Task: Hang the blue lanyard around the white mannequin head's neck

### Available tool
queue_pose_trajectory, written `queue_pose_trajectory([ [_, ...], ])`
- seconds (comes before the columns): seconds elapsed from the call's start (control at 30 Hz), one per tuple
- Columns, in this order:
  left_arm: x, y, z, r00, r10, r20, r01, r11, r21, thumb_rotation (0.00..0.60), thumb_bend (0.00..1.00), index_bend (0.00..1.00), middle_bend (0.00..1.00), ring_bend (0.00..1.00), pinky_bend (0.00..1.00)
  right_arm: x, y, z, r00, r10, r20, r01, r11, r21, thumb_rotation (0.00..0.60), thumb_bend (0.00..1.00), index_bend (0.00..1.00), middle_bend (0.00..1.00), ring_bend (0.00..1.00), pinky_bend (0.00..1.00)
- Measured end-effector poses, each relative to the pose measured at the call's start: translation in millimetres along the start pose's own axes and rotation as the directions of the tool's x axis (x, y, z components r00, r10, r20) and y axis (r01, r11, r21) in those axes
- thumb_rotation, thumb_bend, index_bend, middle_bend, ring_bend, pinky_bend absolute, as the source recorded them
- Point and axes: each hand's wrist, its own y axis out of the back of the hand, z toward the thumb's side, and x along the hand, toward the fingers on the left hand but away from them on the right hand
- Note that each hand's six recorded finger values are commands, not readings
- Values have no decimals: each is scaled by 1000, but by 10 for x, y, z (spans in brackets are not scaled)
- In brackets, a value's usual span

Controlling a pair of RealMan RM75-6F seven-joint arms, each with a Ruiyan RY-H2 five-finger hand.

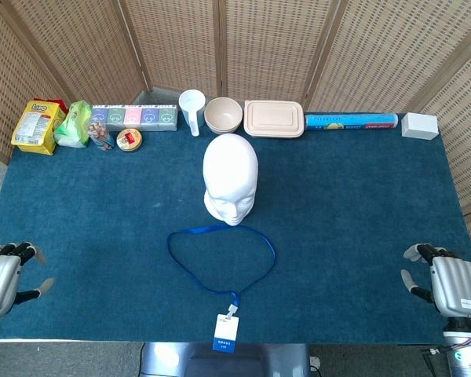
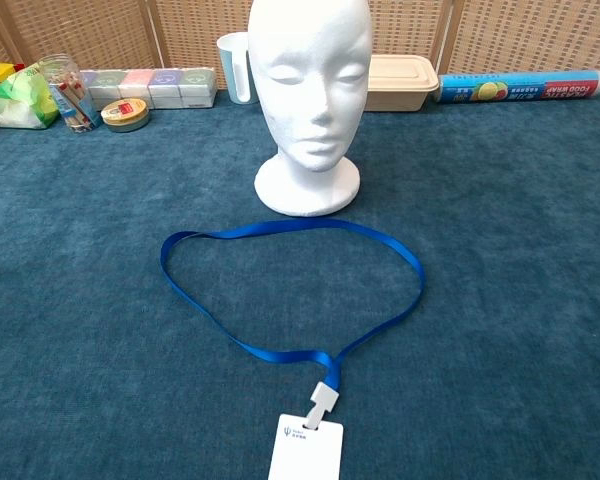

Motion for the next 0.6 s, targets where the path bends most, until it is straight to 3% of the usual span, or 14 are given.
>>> queue_pose_trajectory([
  [0.6, 34, -19, 17, 1000, 5, 10, -5, 1000, -10, 568, 189, 518, 462, 404, 333, -49, -3, 35, 1000, 12, -10, -13, 1000, -27, 596, 346, 449, 493, 477, 465],
])
